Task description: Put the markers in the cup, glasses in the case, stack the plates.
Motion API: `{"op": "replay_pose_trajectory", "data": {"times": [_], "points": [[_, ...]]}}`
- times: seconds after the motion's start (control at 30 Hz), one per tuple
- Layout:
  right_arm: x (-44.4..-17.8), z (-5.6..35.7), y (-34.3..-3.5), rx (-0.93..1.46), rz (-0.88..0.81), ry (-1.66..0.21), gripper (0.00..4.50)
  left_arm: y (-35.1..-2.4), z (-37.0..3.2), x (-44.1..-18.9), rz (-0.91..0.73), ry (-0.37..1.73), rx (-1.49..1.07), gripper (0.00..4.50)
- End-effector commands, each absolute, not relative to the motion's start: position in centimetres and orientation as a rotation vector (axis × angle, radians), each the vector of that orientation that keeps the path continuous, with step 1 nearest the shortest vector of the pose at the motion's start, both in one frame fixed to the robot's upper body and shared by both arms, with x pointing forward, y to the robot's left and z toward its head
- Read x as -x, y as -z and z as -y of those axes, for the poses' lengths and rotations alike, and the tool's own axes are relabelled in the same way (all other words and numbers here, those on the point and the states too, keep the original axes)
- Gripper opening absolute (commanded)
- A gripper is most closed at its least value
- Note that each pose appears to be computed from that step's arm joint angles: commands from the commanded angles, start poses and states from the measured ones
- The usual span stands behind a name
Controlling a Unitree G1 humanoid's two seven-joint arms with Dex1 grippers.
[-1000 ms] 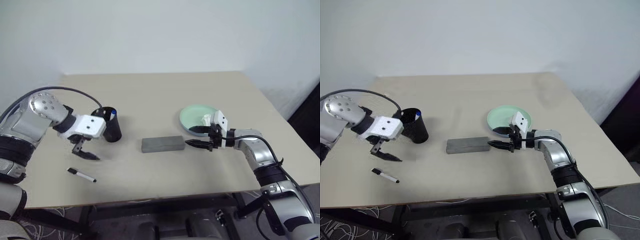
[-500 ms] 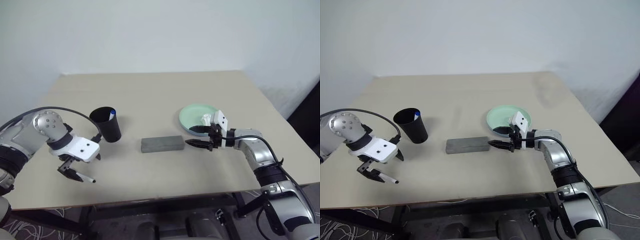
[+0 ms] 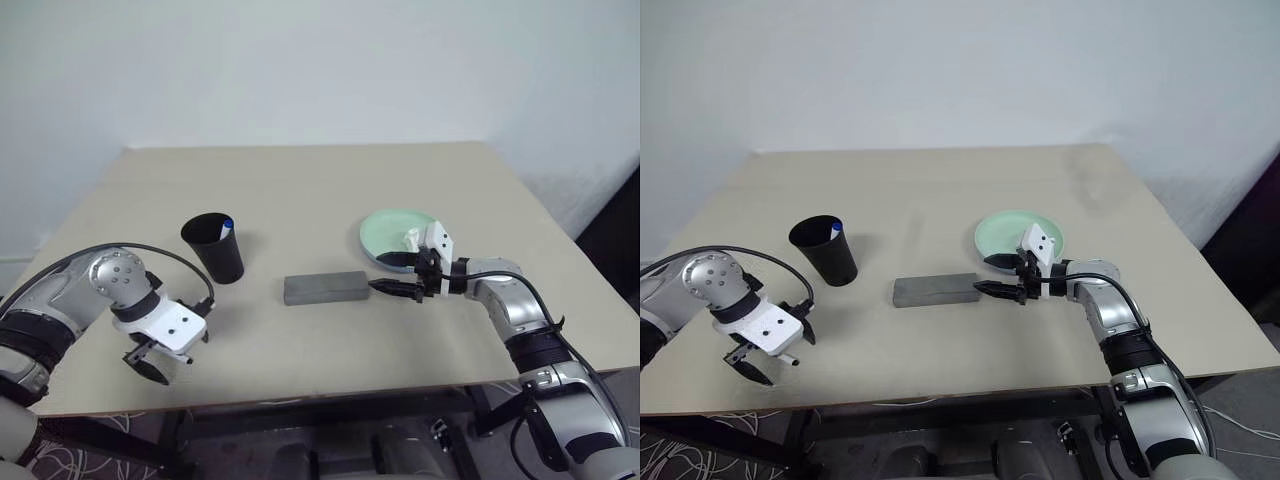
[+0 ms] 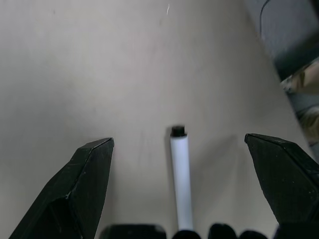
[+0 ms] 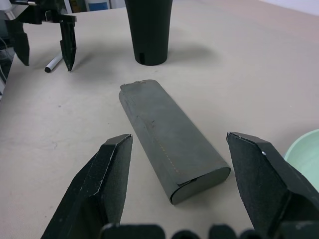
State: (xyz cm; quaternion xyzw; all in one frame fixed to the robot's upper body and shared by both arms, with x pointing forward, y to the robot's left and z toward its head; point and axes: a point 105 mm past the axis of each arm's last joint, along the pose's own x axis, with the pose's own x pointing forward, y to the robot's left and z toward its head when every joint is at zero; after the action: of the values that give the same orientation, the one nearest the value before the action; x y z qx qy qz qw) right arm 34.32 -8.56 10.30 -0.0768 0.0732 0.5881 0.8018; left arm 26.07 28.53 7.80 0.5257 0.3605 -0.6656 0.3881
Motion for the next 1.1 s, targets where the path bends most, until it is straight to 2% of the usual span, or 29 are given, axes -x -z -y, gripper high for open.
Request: {"op": "replay_pose_trajectory", "data": {"times": [0.03, 0.13, 0.23, 0.6, 0.93, 1.1], "points": [[-34.6, 8.5, -11.7, 0.189, -0.099, -1.257, 3.29, -8.3, -29.5, -26.6, -0.931, 1.658, -1.403, 4.48], [-34.5, 8.6, -11.7, 0.189, -0.099, -1.253, 3.29, -8.2, -30.3, -26.4, -0.978, 1.656, -1.422, 4.48], [-34.6, 8.6, -11.7, 0.188, -0.098, -1.251, 3.29, -7.9, -30.8, -26.6, -0.988, 1.649, -1.456, 3.96], [-34.7, 8.6, -11.7, 0.191, -0.094, -1.249, 3.29, -7.6, -31.1, -26.4, -1.008, 1.652, -1.458, 0.17], [-34.8, 8.4, -11.8, 0.194, -0.092, -1.253, 3.29, -7.5, -30.5, -26.2, -0.980, 1.659, -1.412, 0.07], [-34.7, 8.5, -11.8, 0.197, -0.092, -1.253, 3.29, -8.6, -28.1, -27.4, -0.837, 1.615, -1.313, 0.07]]}}
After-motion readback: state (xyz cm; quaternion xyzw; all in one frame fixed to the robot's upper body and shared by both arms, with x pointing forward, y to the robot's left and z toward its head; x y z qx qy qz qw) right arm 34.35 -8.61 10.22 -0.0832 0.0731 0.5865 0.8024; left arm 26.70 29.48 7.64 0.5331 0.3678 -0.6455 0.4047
